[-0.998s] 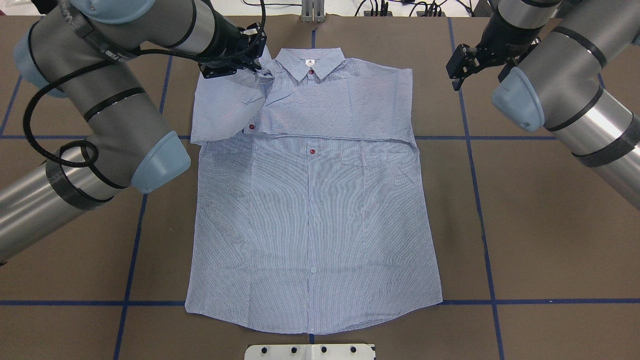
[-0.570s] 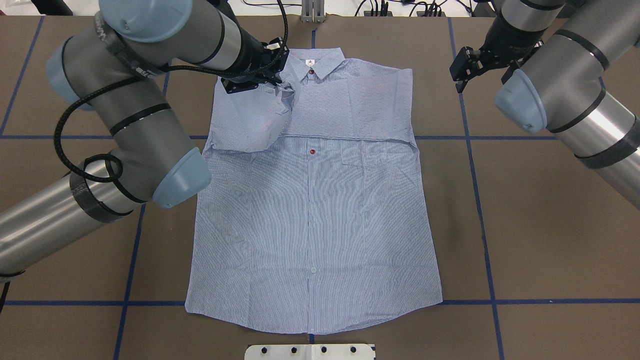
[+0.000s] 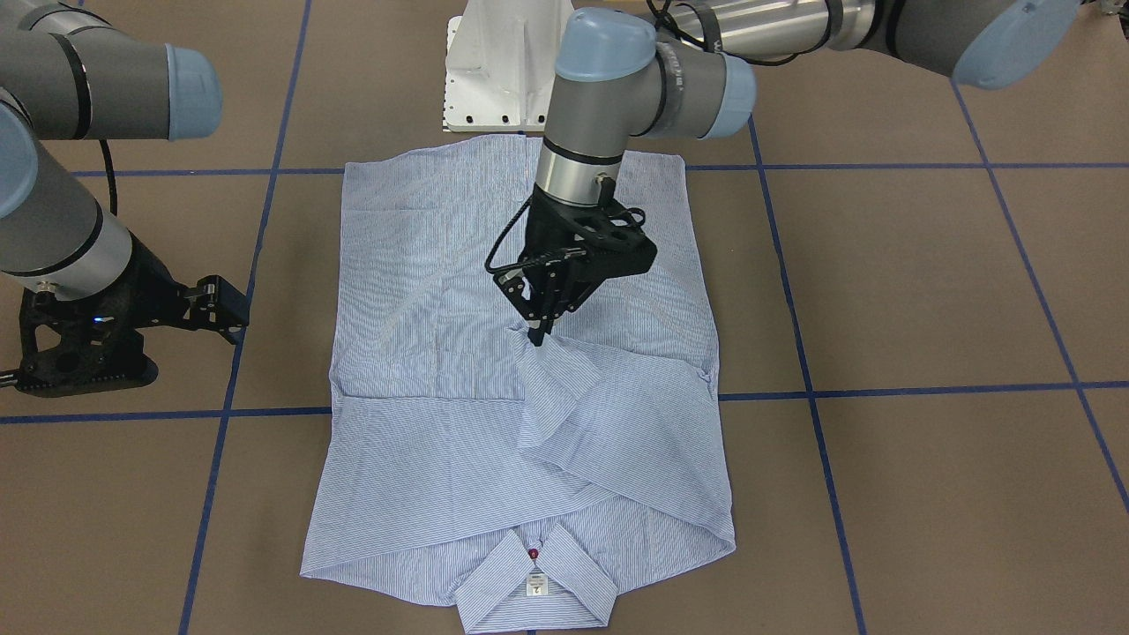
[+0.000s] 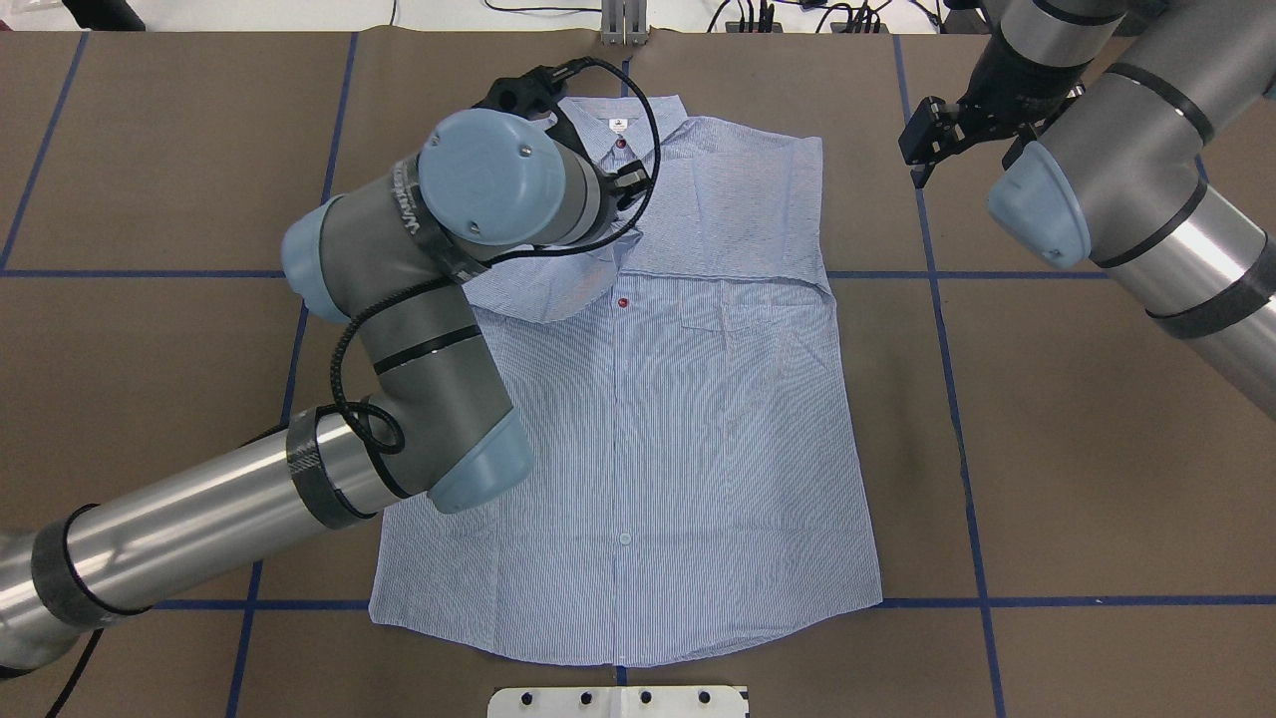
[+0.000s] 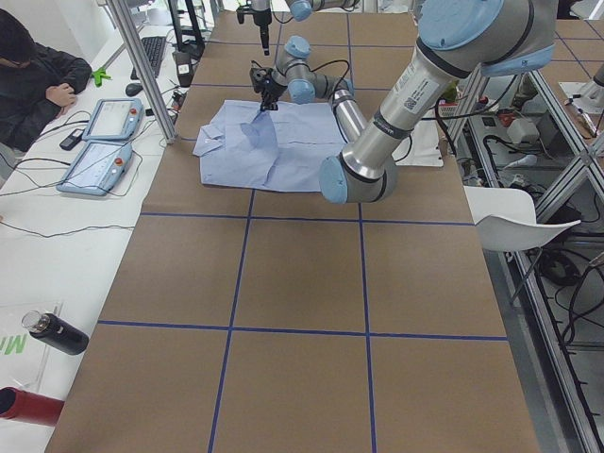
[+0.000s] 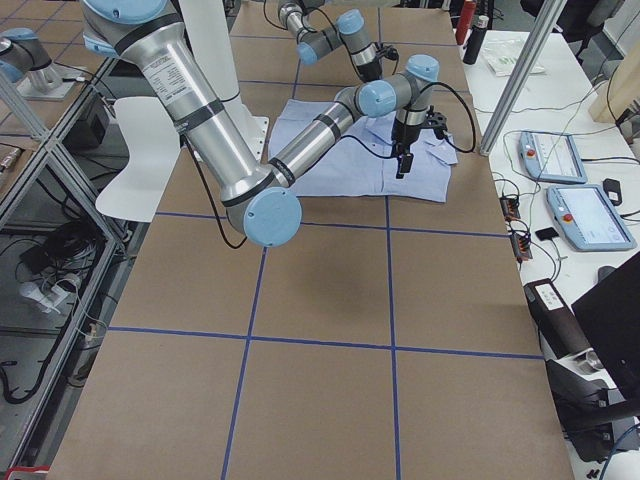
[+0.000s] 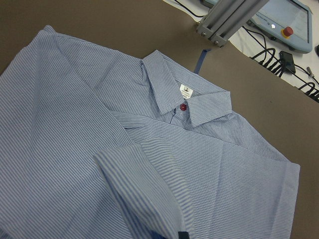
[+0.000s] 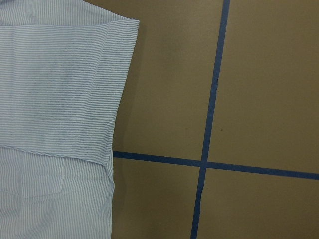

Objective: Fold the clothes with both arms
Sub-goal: 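Carry the sleeve with the left gripper across the shirt front, then release the sleeve on the shirt and raise the left gripper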

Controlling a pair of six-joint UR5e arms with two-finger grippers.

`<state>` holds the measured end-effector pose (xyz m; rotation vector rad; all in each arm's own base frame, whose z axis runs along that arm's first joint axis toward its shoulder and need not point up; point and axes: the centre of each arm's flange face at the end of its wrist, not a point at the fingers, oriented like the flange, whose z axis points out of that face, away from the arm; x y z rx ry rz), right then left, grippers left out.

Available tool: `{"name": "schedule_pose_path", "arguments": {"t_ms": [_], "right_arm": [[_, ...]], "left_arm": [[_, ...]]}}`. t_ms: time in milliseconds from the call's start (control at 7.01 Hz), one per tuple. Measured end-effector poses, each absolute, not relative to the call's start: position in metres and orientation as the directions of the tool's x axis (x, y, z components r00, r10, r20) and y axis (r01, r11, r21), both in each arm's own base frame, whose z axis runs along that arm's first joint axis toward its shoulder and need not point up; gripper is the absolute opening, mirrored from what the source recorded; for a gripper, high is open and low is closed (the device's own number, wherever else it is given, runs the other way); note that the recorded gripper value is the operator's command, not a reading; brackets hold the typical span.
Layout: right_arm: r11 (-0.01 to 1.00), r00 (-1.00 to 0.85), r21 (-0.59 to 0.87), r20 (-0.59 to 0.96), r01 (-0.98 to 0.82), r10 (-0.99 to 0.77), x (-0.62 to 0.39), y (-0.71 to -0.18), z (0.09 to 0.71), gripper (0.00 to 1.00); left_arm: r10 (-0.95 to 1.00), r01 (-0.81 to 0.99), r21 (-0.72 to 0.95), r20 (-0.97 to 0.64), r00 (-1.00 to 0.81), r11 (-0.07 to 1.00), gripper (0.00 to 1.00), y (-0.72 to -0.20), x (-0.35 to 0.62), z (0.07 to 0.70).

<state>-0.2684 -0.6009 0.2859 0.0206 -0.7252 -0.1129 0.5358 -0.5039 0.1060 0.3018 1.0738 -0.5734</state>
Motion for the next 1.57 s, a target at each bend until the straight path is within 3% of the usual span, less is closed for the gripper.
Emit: {"name": "schedule_pose_path", "arguments": {"t_ms": [570, 713, 856, 998, 1568], "right_arm": [[0.994, 0.745, 0.050, 0.659, 0.093, -0.103, -0.268, -0.601, 0.290, 1.00], [0.995, 0.745, 0.049, 0.659, 0.091, -0.101, -0.268, -0.601, 0.290, 1.00], [0.995, 0.745, 0.048, 0.659, 0.089, -0.099, -0.267, -0.601, 0.290, 1.00], [0.995, 0.746, 0.046, 0.659, 0.088, -0.096, -0.267, -0.601, 0.290, 1.00], [0.995, 0.746, 0.042, 0.660, 0.085, -0.092, -0.267, -0.601, 0.291, 1.00]], "left_arm": [[-0.080, 0.561, 0.171, -0.915, 0.395, 0.810, 0.00, -0.438, 0.604, 0.097], [-0.059, 0.573, 0.203, -0.912, 0.405, 0.794, 0.09, -0.428, 0.622, 0.107], [-0.050, 0.589, 0.224, -0.910, 0.412, 0.777, 0.72, -0.423, 0.636, 0.116], [-0.035, 0.593, 0.244, -0.908, 0.419, 0.768, 1.00, -0.420, 0.643, 0.119], [0.243, 0.540, 0.395, -0.911, 0.333, 0.743, 0.99, -0.382, 0.642, 0.095]]}}
